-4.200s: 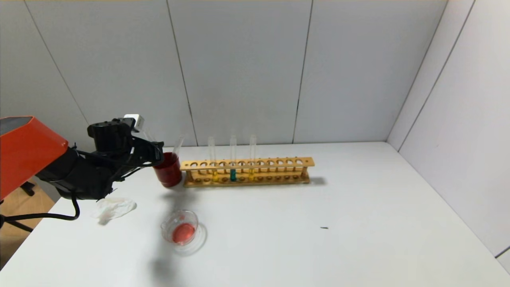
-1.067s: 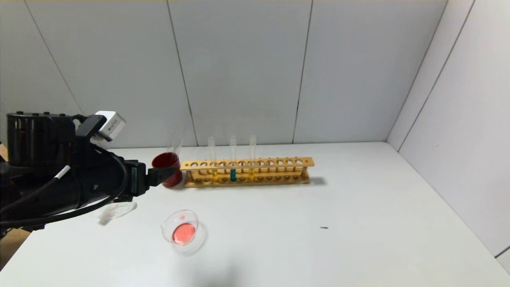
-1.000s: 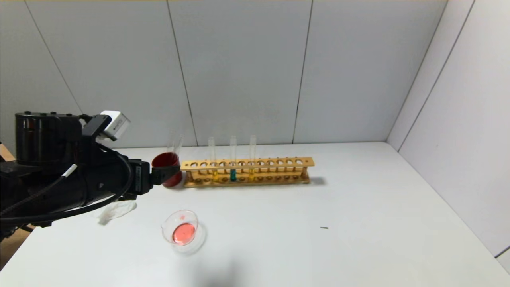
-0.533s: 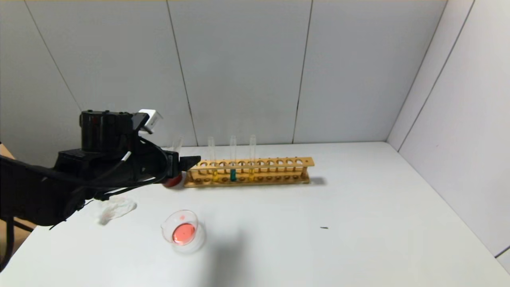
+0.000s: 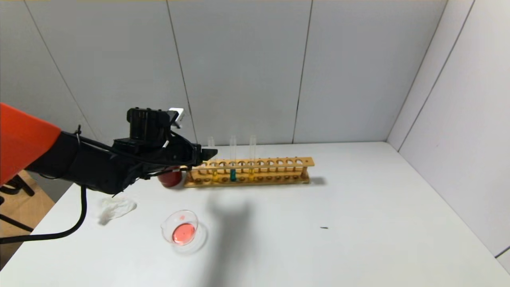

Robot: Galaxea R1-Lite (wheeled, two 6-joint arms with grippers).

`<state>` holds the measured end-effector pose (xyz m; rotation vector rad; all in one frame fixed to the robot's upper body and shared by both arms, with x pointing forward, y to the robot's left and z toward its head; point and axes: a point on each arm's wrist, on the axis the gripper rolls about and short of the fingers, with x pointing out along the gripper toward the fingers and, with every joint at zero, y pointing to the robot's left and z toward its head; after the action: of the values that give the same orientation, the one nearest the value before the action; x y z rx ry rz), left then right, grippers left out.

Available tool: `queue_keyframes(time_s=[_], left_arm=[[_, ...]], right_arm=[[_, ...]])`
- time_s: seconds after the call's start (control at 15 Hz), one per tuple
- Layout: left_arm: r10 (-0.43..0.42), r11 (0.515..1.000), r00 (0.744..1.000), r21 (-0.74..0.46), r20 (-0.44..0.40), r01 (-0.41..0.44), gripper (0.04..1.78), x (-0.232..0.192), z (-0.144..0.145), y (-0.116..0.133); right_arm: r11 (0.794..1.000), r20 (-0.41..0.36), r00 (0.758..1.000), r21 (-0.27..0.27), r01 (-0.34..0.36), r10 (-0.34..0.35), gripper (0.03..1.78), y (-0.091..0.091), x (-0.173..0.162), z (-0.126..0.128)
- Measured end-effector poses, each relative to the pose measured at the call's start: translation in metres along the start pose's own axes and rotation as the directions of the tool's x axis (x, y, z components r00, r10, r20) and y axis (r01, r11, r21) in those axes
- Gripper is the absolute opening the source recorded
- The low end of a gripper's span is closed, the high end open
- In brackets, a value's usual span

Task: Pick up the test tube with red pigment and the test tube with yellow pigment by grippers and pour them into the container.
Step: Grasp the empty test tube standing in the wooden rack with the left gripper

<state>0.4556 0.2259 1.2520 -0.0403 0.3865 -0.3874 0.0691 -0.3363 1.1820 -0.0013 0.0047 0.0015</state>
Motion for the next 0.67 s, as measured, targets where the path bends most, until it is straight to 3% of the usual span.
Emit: queue_keyframes(time_s=[0.67], left_arm=[[-0.003, 1.0, 0.999, -0.002, -0.039, 0.003, 1.75, 0.051, -0.009, 0.007]], right_arm=[[1.0, 0.0, 1.0, 0.0, 0.0, 0.0, 1.75, 0.0, 0.0, 0.0]])
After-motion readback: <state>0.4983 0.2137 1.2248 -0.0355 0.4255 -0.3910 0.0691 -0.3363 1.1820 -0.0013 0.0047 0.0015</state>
